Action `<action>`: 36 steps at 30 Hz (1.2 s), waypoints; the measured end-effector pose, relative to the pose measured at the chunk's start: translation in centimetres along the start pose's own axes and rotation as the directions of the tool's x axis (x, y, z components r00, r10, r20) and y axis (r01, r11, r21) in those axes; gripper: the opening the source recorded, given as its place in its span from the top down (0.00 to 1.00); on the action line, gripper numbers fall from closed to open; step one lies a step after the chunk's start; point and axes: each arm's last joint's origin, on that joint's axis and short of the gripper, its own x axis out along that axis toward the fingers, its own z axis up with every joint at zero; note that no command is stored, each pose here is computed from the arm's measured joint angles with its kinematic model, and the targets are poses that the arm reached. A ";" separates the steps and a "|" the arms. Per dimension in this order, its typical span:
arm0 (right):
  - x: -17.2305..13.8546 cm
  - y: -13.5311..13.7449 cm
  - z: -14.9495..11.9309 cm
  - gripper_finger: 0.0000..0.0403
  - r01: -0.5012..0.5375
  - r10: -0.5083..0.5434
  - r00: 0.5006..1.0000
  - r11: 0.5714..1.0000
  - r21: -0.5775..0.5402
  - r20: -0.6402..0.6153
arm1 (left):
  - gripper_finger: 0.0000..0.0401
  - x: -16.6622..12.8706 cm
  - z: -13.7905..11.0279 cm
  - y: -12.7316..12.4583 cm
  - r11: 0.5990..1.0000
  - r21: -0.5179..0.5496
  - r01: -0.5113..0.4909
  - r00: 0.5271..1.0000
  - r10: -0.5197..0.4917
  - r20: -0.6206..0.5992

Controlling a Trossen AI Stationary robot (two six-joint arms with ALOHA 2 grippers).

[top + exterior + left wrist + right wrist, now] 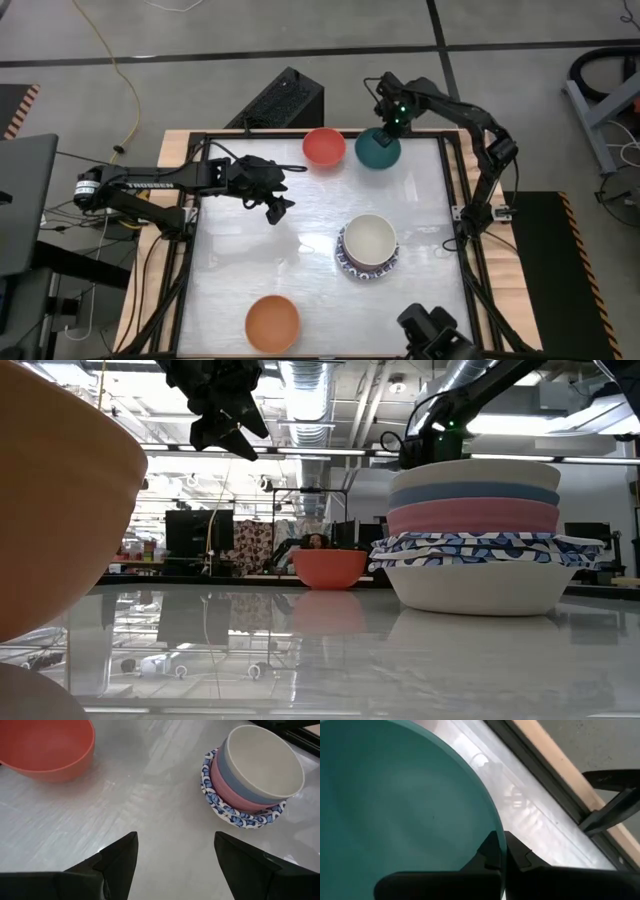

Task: Nest bowls inside each other by size order
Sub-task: Stack the green bowl into the white bowl

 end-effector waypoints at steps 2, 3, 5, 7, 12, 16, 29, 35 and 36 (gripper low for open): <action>-0.5 0.0 0.2 0.98 0.001 -0.001 1.000 1.000 -0.001 0.012 | 0.37 0.0 0.0 0.0 1.000 0.000 0.000 1.000 0.000 0.000; -0.8 0.0 0.3 0.98 0.001 -0.001 1.000 1.000 -0.001 0.016 | 0.37 0.0 0.0 0.0 1.000 0.000 0.000 1.000 0.000 0.000; -1.3 0.0 0.5 0.98 0.003 -0.002 1.000 1.000 -0.003 0.027 | 0.37 0.0 0.0 0.0 1.000 0.000 0.000 1.000 0.000 0.000; -1.9 0.1 0.8 0.98 0.004 -0.004 0.999 1.000 -0.006 0.047 | 0.37 0.0 0.0 0.0 1.000 -0.001 0.000 1.000 0.000 0.000; -3.5 0.6 1.4 0.98 0.005 -0.003 0.996 1.000 -0.025 0.085 | 0.37 0.0 0.0 0.0 1.000 -0.001 0.000 1.000 0.000 0.000; -4.6 1.0 1.8 0.98 0.004 0.000 0.994 0.999 -0.038 0.110 | 0.37 0.0 0.0 0.0 1.000 0.000 0.000 1.000 0.000 0.000; -7.0 3.9 2.5 0.97 -0.008 0.029 0.984 0.993 -0.119 0.178 | 0.37 0.0 0.0 0.0 1.000 -0.001 0.000 1.000 0.000 0.000; -7.6 5.6 2.7 0.97 -0.015 0.049 0.978 0.986 -0.165 0.204 | 0.37 0.0 0.0 0.0 1.000 -0.001 0.000 1.000 0.000 0.000; -7.7 5.9 2.7 0.97 -0.017 0.052 0.977 0.985 -0.173 0.205 | 0.37 0.0 0.0 0.0 1.000 -0.001 0.000 1.000 0.000 0.000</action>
